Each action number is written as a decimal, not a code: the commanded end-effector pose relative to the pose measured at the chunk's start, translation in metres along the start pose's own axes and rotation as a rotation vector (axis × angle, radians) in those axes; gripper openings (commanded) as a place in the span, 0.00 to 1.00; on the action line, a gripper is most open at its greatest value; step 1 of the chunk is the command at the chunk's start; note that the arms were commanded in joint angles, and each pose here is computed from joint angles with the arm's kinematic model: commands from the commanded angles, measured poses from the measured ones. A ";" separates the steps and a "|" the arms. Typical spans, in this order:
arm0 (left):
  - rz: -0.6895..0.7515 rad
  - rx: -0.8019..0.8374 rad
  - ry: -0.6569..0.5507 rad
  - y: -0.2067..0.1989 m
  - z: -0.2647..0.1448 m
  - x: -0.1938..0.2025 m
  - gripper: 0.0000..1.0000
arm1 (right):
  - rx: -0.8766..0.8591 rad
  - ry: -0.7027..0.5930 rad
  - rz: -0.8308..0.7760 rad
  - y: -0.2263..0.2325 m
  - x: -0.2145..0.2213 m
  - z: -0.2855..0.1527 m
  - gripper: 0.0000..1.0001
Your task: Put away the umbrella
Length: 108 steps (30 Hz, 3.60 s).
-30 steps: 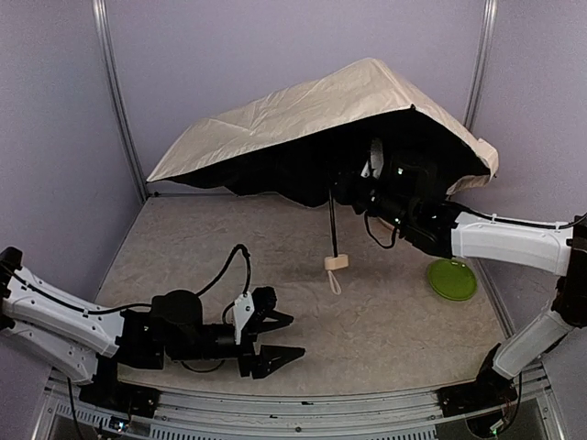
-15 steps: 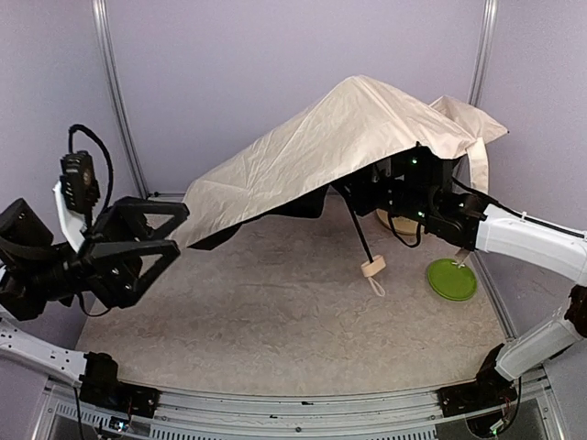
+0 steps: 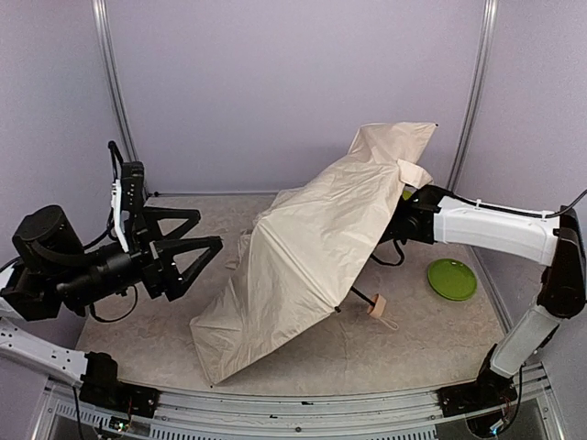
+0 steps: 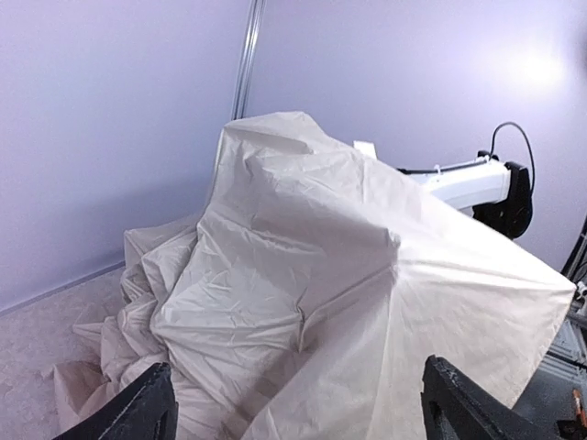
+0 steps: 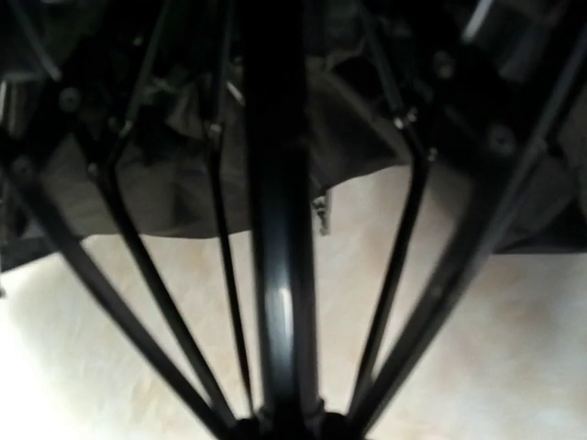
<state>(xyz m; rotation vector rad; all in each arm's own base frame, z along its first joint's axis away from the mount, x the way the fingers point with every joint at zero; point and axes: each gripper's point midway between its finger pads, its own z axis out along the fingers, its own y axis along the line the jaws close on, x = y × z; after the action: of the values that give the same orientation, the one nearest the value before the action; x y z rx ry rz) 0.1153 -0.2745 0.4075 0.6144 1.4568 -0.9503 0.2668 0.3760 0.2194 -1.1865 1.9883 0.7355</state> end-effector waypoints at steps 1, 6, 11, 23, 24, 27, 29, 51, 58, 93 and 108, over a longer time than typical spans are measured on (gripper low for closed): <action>0.046 -0.004 0.053 0.003 0.020 0.025 0.93 | -0.106 0.177 -0.018 0.015 0.024 0.024 0.00; 0.061 0.053 0.128 0.002 0.041 0.059 0.99 | -0.120 0.277 -0.020 0.012 0.048 0.055 0.00; 0.031 -0.121 0.158 0.049 0.046 0.074 0.98 | -0.157 0.357 -0.019 0.012 0.066 0.087 0.00; 0.033 -0.140 0.199 0.076 0.043 0.136 0.99 | -0.164 0.389 -0.024 0.004 0.080 0.136 0.39; 0.039 -0.157 0.213 0.081 0.045 0.142 0.99 | -0.166 0.377 -0.028 0.006 0.076 0.134 0.42; 0.011 -0.269 0.266 0.106 0.049 0.154 0.99 | -0.165 0.349 -0.024 0.012 0.070 0.123 0.49; -0.014 -0.343 0.295 0.122 0.048 0.160 0.99 | -0.145 0.337 -0.009 0.013 0.071 0.110 0.51; -0.129 -0.362 0.508 0.137 0.039 0.274 0.99 | -0.076 0.089 0.202 0.048 0.074 -0.042 0.76; -0.131 -0.396 0.536 0.144 0.030 0.288 0.99 | 0.111 -0.049 0.190 0.009 0.042 -0.024 0.77; -0.180 -0.449 0.611 0.166 0.013 0.330 0.97 | 0.000 0.303 -0.005 0.071 0.032 0.070 0.00; -0.161 -0.443 0.609 0.169 0.014 0.337 0.96 | -0.319 0.181 0.092 0.154 0.027 0.085 0.28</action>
<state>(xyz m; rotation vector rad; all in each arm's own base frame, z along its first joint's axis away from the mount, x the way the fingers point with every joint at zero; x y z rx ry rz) 0.2163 -0.2548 0.0502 0.4764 2.2121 -0.5512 0.1668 0.4713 0.1686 -1.3925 2.1848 0.8667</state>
